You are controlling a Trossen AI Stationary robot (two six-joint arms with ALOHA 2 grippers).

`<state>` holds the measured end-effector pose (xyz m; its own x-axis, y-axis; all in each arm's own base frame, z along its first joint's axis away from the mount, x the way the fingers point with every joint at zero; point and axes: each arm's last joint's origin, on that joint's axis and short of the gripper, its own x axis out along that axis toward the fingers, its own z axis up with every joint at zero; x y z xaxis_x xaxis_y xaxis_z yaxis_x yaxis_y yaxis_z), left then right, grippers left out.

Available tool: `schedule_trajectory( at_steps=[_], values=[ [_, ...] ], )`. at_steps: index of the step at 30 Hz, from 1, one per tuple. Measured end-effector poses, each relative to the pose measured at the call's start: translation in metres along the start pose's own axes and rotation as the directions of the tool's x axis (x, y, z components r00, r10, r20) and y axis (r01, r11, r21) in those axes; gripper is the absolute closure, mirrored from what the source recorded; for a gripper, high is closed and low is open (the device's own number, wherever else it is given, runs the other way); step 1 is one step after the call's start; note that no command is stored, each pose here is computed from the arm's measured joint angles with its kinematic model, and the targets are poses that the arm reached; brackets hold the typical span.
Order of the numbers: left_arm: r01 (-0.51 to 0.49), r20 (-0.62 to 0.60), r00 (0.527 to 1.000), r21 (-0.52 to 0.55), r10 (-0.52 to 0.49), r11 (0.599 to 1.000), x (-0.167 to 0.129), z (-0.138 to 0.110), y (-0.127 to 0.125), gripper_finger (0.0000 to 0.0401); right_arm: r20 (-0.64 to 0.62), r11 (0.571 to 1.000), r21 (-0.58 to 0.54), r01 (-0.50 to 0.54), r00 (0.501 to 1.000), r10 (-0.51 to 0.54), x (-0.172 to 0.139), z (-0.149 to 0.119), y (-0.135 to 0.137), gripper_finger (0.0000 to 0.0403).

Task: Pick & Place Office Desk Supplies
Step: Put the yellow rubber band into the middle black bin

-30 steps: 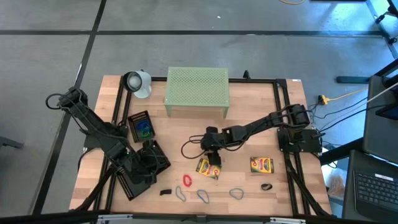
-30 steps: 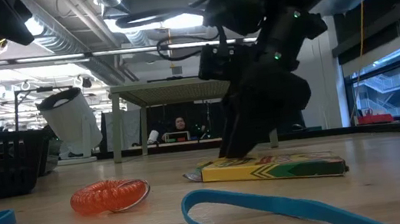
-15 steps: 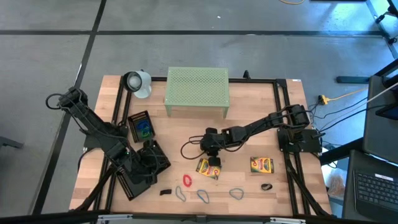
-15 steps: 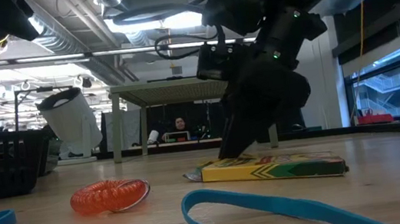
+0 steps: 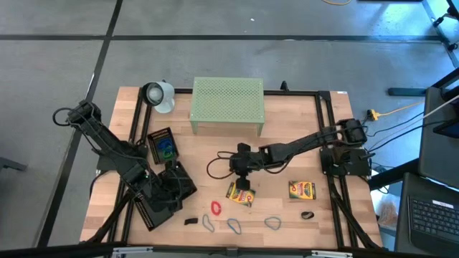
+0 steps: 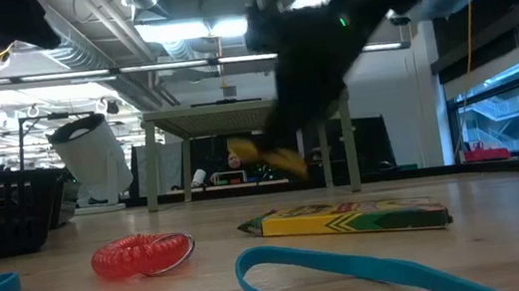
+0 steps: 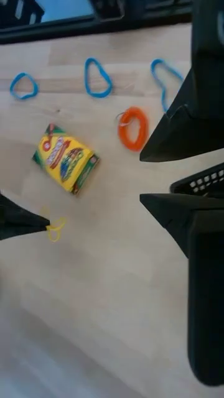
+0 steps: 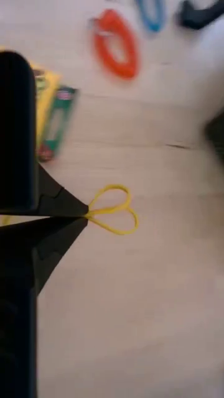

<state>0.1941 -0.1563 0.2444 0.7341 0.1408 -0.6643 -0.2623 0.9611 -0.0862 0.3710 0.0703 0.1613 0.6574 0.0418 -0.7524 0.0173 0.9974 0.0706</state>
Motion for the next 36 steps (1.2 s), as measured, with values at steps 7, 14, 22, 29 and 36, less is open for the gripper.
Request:
schedule_trajectory(
  at_steps=[7, 14, 22, 29, 36],
  values=[
    [-0.142, 0.164, 0.976, -0.012, 0.142, 0.990, -0.001, 0.005, 0.004, 0.0315, 0.242, 0.994, -0.090, 0.056, 0.970, -0.033, -0.033, 0.047, 0.031, 0.0398],
    [-0.184, 0.294, 0.943, 0.067, 0.157, 0.981, -0.002, 0.015, -0.002, 0.0305, 0.414, 0.977, -0.179, 0.114, 0.910, -0.030, -0.067, 0.088, 0.069, 0.0398],
    [-0.046, 0.382, 0.924, 0.178, -0.026, 0.983, -0.007, 0.033, -0.020, 0.0249, 0.455, 0.960, -0.270, 0.079, 0.889, 0.055, -0.093, 0.099, 0.106, 0.0398],
    [0.054, 0.452, 0.881, 0.196, -0.139, 0.979, -0.014, 0.045, -0.029, 0.0208, 0.466, 0.954, -0.288, 0.084, 0.883, 0.063, -0.100, 0.091, 0.128, 0.0398],
    [0.133, 0.500, 0.826, 0.277, -0.261, 0.952, -0.014, 0.052, -0.041, 0.0199, 0.494, 0.955, -0.275, 0.116, 0.869, 0.036, -0.105, 0.088, 0.138, 0.0398]
  ],
)
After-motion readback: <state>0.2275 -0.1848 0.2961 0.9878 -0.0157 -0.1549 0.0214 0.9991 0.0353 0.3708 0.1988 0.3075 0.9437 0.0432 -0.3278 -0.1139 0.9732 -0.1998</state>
